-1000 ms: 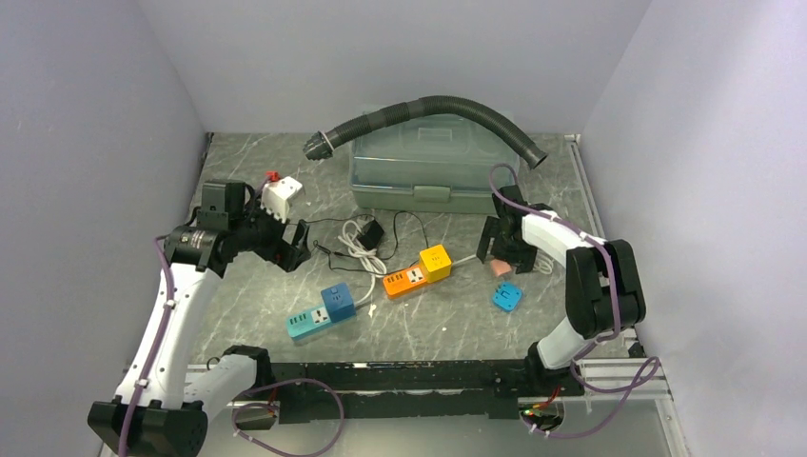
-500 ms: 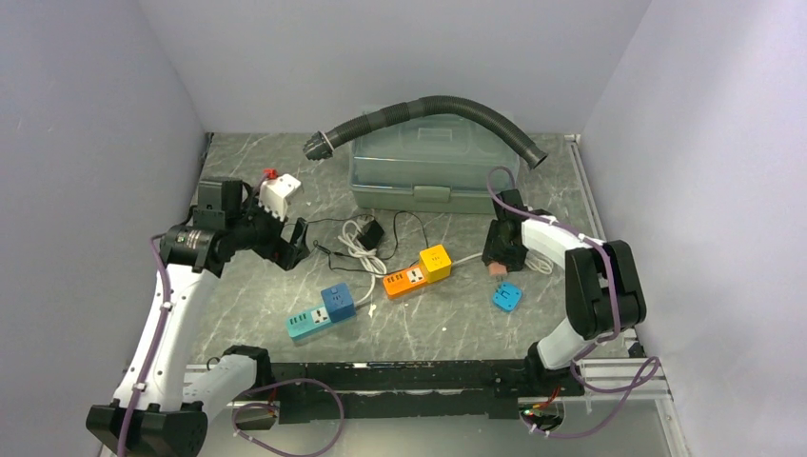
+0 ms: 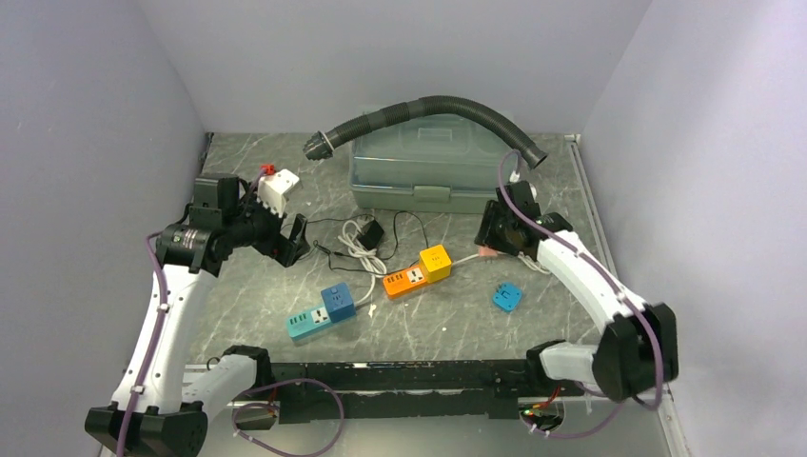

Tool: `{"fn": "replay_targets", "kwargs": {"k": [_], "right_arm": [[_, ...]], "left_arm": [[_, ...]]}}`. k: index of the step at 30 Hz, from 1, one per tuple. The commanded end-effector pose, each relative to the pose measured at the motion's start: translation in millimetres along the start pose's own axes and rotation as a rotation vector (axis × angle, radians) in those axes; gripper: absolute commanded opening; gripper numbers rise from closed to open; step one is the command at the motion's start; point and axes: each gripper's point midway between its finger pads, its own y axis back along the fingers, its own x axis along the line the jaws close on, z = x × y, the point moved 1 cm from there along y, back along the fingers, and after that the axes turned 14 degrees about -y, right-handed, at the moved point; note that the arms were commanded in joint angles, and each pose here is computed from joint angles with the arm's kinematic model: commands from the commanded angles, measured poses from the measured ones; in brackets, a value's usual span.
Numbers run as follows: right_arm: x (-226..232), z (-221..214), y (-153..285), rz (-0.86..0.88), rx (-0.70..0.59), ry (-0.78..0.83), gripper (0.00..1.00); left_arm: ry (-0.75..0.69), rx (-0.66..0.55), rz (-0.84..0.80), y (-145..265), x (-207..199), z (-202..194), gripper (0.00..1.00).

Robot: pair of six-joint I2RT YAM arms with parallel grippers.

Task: Insert the plug
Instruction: Pick up the plug from the center of the board.

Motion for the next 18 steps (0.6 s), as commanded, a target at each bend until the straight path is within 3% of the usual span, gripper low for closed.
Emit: {"fn": "replay_targets", "kwargs": {"k": [1, 8, 18], "right_arm": [[59, 17, 69, 0.194, -0.133, -0.021, 0.43], [146, -2, 140, 0.426, -0.170, -0.001, 0.41], [293, -45, 179, 0.711, -0.144, 0.076, 0.40]], "left_arm": [[-0.045, -0.120, 0.006, 13, 0, 28, 0.99], [-0.053, -0.190, -0.050, 16, -9, 43, 0.99], [-0.069, -0.299, -0.074, 27, -12, 73, 0.99]]}}
